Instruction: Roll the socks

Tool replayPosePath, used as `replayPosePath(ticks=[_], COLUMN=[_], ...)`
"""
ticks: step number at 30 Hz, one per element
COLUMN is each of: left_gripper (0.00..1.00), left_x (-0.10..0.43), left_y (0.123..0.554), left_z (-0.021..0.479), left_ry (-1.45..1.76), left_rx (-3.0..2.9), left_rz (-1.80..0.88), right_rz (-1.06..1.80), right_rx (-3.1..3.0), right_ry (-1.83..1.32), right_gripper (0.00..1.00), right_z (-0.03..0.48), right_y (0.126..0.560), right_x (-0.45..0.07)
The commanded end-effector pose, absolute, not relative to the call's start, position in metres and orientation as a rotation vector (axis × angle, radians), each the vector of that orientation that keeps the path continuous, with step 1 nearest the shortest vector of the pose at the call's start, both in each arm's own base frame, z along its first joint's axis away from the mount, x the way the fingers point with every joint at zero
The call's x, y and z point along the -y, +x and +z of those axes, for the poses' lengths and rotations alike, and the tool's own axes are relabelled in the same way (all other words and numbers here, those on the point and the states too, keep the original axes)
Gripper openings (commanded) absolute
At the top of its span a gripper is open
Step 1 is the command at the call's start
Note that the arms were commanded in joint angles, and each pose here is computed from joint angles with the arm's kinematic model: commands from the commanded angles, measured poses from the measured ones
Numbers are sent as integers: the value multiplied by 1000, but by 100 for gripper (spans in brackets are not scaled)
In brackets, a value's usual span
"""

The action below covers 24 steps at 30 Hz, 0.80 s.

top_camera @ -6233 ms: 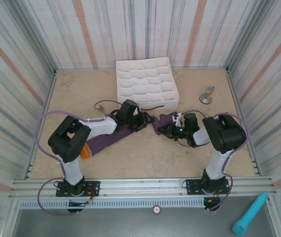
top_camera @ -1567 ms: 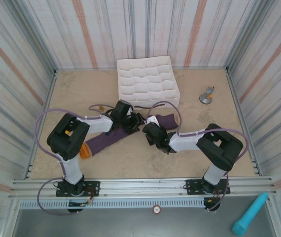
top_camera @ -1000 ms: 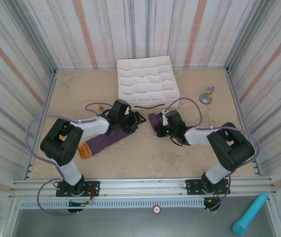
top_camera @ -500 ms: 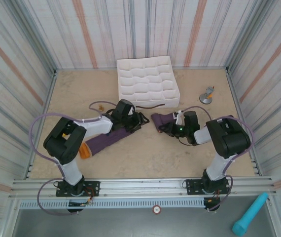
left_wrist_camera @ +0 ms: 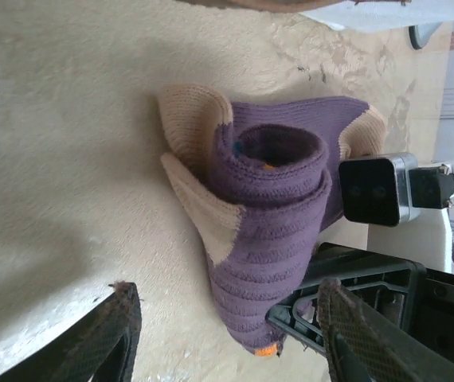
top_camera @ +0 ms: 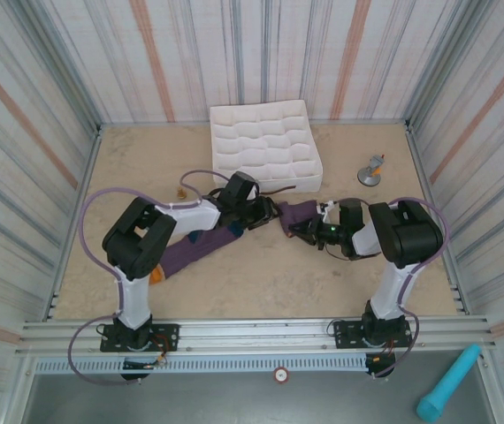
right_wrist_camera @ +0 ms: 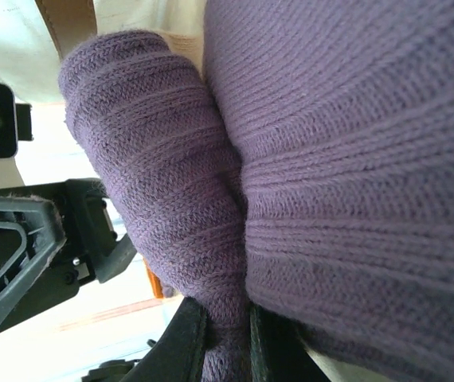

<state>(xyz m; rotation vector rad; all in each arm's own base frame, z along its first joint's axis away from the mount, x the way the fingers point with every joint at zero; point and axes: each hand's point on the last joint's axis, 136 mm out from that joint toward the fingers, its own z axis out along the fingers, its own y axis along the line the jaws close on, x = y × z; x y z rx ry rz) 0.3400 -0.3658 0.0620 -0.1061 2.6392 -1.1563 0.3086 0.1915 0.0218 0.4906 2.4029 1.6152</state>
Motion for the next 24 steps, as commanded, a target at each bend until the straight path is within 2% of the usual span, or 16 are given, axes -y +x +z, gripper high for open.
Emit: replayPosePath(ticks=[1, 20, 24], left_gripper=[61, 52, 40], left_x=[380, 386, 385], left_y=[344, 354, 355], left_z=[62, 16, 13], left_ry=[-15, -30, -60], left_rx=[-2620, -2776, -2784], left_rz=[-1145, -971, -952], right_rz=[1320, 1357, 1369], right_rx=[-2700, -2677, -2673], right_ry=[1108, 1103, 1079], right_gripper=[0, 0, 1], right_z=[-65, -56, -53], right_y=[252, 259, 261], right_x=[-155, -153, -154])
